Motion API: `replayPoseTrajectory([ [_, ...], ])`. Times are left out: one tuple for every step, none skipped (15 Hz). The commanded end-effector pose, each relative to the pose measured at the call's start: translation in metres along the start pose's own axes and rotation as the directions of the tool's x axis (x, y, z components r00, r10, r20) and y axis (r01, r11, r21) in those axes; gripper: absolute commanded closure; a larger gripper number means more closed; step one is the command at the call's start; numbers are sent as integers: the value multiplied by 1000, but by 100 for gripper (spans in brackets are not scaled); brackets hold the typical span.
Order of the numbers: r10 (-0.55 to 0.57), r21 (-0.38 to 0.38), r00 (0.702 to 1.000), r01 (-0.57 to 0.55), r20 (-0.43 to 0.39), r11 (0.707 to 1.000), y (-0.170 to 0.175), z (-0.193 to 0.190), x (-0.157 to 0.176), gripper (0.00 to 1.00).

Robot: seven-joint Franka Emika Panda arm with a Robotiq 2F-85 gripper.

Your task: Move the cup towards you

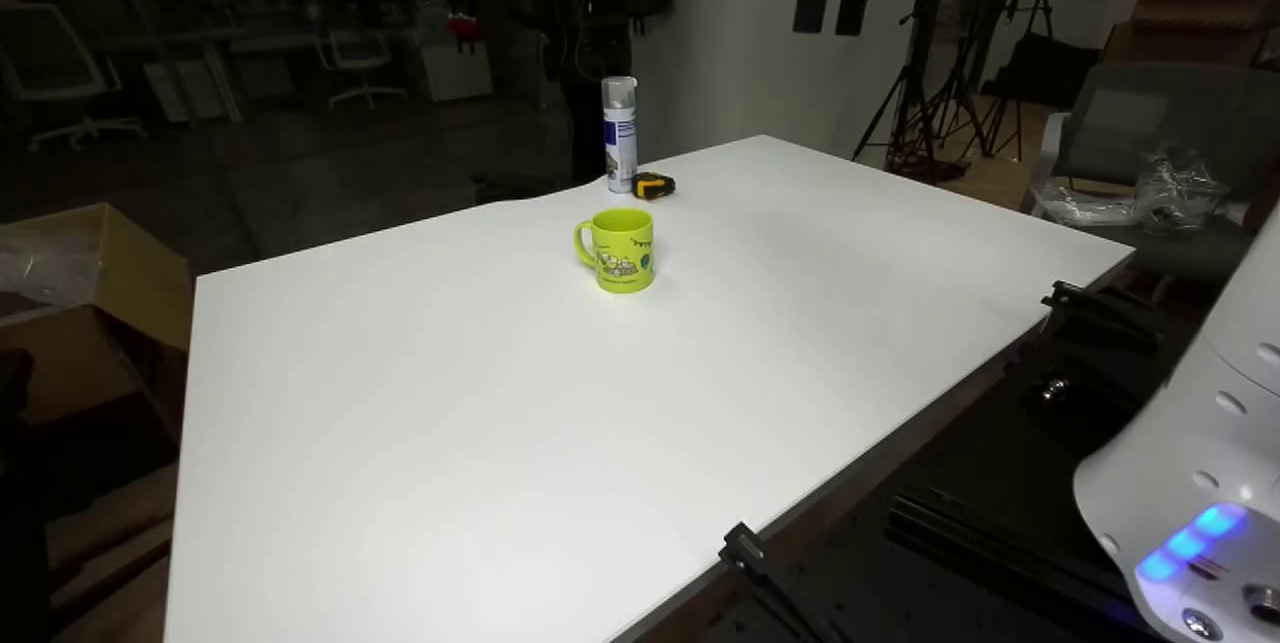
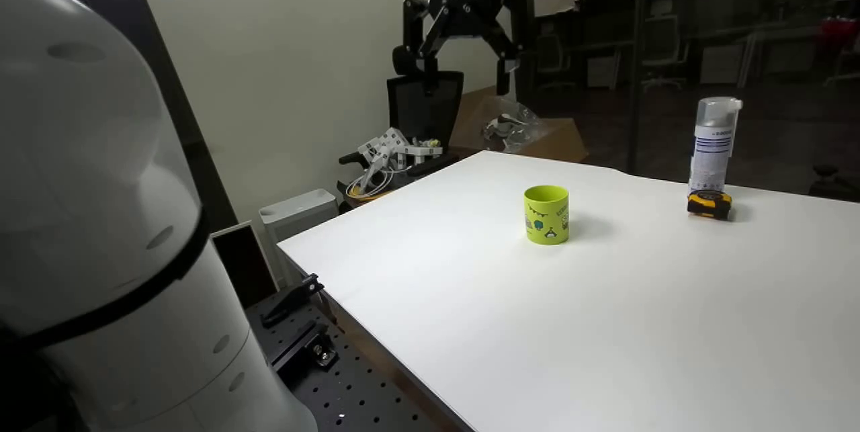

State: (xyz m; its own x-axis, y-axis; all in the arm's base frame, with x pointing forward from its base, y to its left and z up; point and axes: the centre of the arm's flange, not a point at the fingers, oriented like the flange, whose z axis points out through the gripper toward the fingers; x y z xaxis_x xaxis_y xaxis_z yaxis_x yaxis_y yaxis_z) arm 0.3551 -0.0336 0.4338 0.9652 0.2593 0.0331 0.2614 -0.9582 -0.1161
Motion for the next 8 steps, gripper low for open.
replayPoseTrajectory([
  [0, 0, 1000, 0, 0, 1000, 0, 0, 0, 0],
  [0, 0, 1000, 0, 0, 1000, 0, 0, 0, 0],
  [0, 0, 1000, 0, 0, 1000, 0, 0, 0, 0],
  [27, -32, 999, -28, -24, 999, 2, 2, 6, 0],
  [52, -37, 998, -53, -40, 998, 7, 2, 13, 0],
  [80, -52, 995, -84, -61, 995, 17, 2, 24, 0],
  [114, -72, 990, -120, -83, 990, 29, 3, 37, 0],
  [138, -89, 985, -147, -106, 985, 40, 4, 47, 0],
])
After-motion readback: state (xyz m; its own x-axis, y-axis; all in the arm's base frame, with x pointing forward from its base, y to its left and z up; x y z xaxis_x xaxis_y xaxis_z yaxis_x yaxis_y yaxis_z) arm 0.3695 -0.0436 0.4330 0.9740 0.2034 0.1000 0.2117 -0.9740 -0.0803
